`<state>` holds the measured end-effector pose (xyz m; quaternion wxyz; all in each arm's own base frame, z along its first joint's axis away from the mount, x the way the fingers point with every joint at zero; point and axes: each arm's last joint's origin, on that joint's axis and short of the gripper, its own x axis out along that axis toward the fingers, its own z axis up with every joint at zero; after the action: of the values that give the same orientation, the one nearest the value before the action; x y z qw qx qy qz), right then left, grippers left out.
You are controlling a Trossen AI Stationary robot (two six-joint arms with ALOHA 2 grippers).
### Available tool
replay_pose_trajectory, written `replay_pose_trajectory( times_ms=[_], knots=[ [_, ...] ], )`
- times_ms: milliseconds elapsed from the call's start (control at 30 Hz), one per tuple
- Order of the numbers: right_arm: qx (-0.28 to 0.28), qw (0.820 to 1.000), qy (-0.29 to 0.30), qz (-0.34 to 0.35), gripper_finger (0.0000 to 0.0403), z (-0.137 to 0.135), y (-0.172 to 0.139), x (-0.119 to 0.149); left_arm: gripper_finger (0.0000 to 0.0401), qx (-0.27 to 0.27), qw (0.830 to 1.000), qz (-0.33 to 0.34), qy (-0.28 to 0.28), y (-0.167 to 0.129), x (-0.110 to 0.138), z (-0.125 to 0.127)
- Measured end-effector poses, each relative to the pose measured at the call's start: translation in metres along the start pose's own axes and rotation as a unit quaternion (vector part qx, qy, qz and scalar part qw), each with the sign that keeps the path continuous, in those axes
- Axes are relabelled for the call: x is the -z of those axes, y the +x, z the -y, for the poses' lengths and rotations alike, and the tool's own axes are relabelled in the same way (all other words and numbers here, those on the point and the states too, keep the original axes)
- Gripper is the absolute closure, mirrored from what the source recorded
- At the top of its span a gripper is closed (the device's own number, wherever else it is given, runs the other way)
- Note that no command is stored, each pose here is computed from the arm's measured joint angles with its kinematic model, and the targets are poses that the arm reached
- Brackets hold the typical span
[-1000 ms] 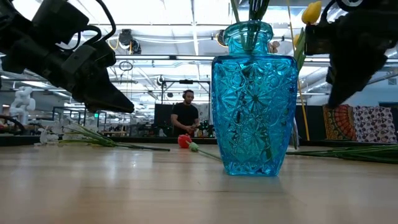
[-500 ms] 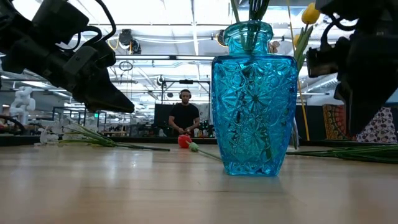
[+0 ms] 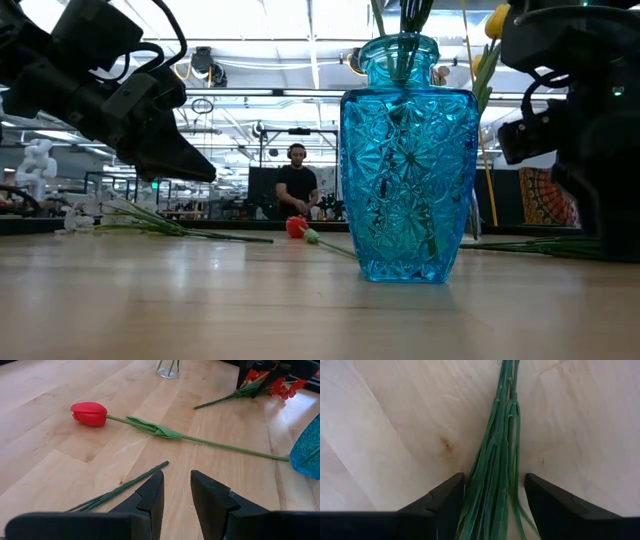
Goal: Sort flowers into vase by color
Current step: Put the orange flowers into the blue vase
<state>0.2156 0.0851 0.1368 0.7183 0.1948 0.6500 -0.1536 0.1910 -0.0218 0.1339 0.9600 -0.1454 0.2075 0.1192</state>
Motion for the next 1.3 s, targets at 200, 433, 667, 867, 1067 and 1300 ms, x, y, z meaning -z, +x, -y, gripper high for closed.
replay_pose_trajectory(
  times_ms=[200,433,667,867,1067,1300],
  knots=[
    [0.002,1.000,0.000,-0.004,0.0198,0.000,0.002,0.000,0.0299,0.000,1.000,0.000,0.000,0.000,0.000,0.000],
    [0.002,1.000,-0.006,-0.005,0.0262,-0.003,0.002,0.004,0.0299,0.000,1.000,0.000,-0.001,0.000,0.000,0.000],
    [-0.005,1.000,0.020,-0.008,0.0386,-0.004,0.001,0.005,0.0299,-0.002,1.000,0.001,0.003,0.000,0.000,0.000],
    [0.000,0.999,0.036,-0.012,0.0388,-0.005,-0.012,0.008,0.0300,0.002,1.000,0.004,0.006,0.000,-0.003,0.002],
    [0.036,0.998,0.044,0.022,0.0398,-0.006,-0.043,0.016,0.0317,0.014,0.997,0.033,0.072,0.001,-0.018,0.019],
    [0.002,0.996,0.053,0.074,0.0398,-0.006,-0.066,0.022,0.0339,0.012,0.993,0.045,0.108,0.003,-0.036,0.031]
  ],
)
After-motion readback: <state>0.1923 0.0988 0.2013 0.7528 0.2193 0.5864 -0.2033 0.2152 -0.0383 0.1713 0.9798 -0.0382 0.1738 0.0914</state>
